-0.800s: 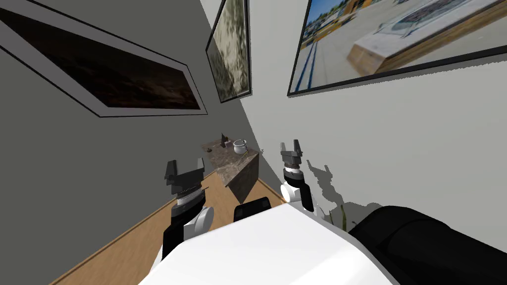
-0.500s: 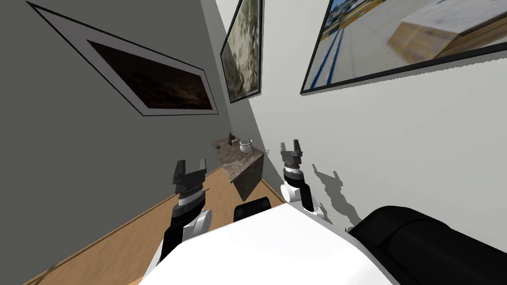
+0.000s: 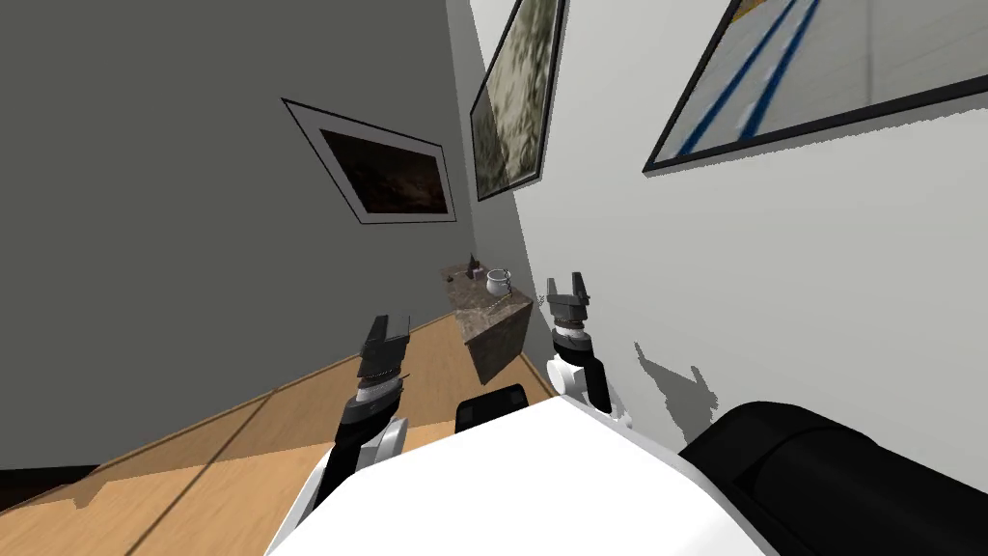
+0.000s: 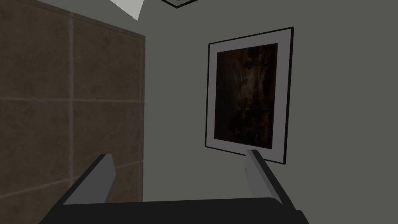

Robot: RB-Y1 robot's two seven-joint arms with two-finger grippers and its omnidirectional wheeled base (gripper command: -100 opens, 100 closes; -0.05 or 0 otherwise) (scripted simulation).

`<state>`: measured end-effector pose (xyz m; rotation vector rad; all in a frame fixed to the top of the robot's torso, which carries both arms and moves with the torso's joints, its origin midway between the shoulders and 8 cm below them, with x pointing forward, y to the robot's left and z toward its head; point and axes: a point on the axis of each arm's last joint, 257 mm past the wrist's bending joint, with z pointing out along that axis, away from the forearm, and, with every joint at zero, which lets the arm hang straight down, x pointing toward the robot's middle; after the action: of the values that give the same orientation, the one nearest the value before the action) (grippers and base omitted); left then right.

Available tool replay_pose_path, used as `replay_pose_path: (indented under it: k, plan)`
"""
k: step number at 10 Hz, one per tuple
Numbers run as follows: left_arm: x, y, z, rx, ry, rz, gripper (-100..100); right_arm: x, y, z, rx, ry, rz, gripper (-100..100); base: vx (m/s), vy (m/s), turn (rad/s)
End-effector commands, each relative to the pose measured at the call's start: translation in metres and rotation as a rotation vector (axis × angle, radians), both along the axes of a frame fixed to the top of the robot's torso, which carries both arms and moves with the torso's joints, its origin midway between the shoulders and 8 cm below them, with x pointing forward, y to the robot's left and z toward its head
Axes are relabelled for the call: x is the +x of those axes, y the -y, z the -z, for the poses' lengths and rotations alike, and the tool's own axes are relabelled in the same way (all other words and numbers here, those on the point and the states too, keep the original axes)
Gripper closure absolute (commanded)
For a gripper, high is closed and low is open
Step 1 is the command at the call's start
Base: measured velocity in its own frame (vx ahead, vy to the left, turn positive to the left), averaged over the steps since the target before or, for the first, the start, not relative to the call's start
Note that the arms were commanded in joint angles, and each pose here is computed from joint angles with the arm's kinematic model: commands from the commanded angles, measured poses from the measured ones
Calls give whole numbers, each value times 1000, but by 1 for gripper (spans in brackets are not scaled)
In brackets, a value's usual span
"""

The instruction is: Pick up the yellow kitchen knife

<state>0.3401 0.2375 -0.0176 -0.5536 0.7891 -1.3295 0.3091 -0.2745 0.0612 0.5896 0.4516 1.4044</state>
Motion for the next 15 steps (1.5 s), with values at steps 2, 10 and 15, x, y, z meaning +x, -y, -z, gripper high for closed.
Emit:
replay_pose_path:
  k: [2, 10, 15]
  plan:
    - [2, 5, 16, 84, -36, -9, -100, 0, 0, 0, 0, 0, 0, 0, -31, -12, 439]
    - [3, 18, 94, 416, -186, -49, -100, 0, 0, 0, 0, 0, 0, 0, -38, -3, 405]
    - [-5, 19, 147, 615, -276, -62, -100, 0, 0, 0, 0, 0, 0, 0, -46, 11, 418]
